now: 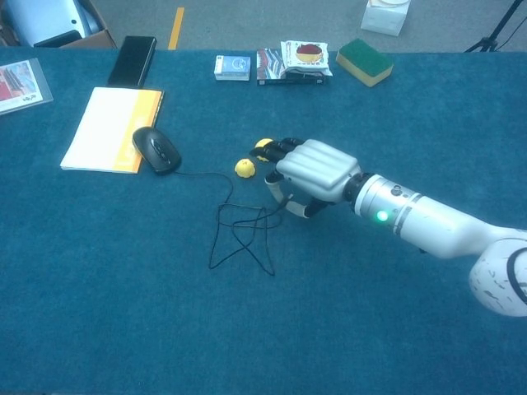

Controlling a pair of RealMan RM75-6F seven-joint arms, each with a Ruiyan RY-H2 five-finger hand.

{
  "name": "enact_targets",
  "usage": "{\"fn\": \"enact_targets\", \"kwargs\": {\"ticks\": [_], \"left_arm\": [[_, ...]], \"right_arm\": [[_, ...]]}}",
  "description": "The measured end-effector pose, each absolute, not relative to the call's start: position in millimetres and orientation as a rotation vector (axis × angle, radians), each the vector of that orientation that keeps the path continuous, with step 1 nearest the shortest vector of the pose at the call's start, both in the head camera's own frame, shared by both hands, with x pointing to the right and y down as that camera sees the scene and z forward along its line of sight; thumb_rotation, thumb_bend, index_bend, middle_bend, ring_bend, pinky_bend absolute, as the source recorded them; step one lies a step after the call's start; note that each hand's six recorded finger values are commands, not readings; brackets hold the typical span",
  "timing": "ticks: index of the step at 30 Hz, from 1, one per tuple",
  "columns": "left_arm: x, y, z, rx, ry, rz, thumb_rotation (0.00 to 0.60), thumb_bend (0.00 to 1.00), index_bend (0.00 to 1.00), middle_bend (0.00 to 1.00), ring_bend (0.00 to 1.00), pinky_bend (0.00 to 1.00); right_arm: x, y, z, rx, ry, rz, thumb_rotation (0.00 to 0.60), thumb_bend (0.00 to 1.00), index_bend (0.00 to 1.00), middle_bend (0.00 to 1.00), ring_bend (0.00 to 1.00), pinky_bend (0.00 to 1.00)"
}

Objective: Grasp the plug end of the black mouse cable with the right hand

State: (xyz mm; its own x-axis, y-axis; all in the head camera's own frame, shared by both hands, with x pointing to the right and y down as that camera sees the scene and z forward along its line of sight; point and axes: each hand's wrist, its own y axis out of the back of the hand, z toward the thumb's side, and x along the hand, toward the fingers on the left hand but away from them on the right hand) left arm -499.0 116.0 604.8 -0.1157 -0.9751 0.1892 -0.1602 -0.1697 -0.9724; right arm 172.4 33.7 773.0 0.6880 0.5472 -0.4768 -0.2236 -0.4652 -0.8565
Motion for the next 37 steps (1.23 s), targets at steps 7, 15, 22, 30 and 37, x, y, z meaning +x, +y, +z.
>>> {"fn": "enact_targets", "kwargs": {"ticks": [7,15,22,30,37], "left_arm": [[-492.6,111.6,608.2,-1.401,1.298,-1.368,0.6,0.19,0.38,0.31,0.18,0.31],[-480.8,103.2,616.7,-1.419,1.262,-1.368,0.6,0.19,0.38,0.31,0.18,0.31],[-474.9,98.0,617.9,-1.423,1.254,-1.36,0.6,0.19,0.38,0.31,0.18,0.31],[-471.9,95.4,621.8,-1.433,1.253,-1.363,0.6,0.19,0.38,0.31,0.18,0.31],[-470.9,97.5,622.6,-1.423,1.261,-1.372,0.6,0.19,0.38,0.31,0.18,0.31]], "right_arm": [[175.4,31.9,735.4,-1.829,-0.339,0.841,0.6,0.35,0.58,0.06,0.0,0.11],[170.9,38.7,665.2,-1.818,-0.48,0.648,0.6,0.35,0.59,0.06,0.0,0.11],[172.0,45.9,604.2,-1.796,-0.606,0.463,0.6,0.35,0.59,0.07,0.0,0.11],[177.4,50.4,566.1,-1.76,-0.673,0.366,0.6,0.35,0.6,0.07,0.0,0.11],[183.9,47.3,557.8,-1.748,-0.686,0.361,0.6,0.35,0.6,0.07,0.0,0.11]]}}
